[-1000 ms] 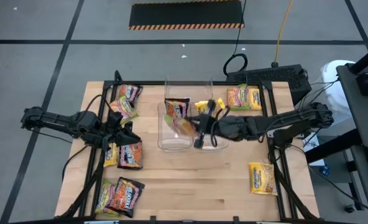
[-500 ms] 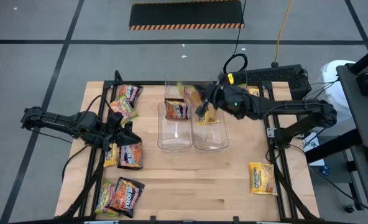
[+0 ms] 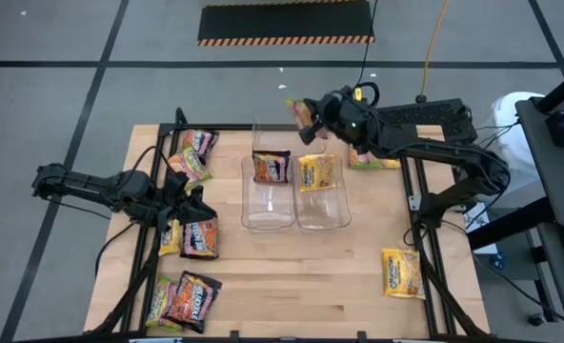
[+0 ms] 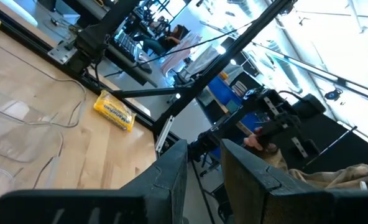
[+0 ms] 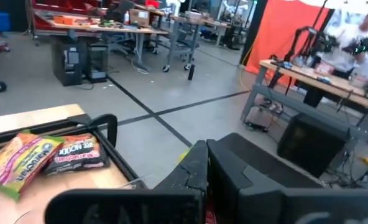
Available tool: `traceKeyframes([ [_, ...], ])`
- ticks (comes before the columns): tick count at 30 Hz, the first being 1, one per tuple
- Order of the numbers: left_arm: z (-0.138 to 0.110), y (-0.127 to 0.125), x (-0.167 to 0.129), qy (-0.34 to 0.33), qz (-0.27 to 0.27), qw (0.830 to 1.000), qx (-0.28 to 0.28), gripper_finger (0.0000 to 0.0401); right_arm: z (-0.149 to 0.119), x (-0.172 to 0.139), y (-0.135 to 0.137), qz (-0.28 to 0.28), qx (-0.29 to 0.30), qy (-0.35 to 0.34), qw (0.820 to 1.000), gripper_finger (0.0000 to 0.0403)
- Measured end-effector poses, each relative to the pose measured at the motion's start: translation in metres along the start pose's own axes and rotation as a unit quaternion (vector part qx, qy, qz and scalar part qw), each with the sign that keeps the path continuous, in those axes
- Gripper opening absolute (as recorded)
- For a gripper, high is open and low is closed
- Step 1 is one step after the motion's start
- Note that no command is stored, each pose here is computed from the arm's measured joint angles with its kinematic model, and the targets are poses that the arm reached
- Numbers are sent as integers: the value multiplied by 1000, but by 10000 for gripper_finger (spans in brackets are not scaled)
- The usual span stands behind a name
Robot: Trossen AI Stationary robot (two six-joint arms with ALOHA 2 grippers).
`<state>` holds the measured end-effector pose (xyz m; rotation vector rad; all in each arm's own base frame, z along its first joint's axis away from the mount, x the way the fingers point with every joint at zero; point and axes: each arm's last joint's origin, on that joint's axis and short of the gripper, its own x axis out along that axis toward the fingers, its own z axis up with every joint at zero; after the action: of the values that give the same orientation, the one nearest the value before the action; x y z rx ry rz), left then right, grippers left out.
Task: Sort Maruchan noodles
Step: Put the green noodle pack into the top transparent bin
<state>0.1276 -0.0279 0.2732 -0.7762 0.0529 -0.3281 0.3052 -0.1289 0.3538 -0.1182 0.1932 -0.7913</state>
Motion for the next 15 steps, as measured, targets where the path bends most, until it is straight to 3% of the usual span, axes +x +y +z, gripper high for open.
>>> traceKeyframes([
  [7,0,0,0,1,1,1000,0,102,-21,29,-10,-30,29,26,999,0],
  [15,0,0,0,2,2,1000,0,102,-48,55,-4,-27,61,61,996,0],
])
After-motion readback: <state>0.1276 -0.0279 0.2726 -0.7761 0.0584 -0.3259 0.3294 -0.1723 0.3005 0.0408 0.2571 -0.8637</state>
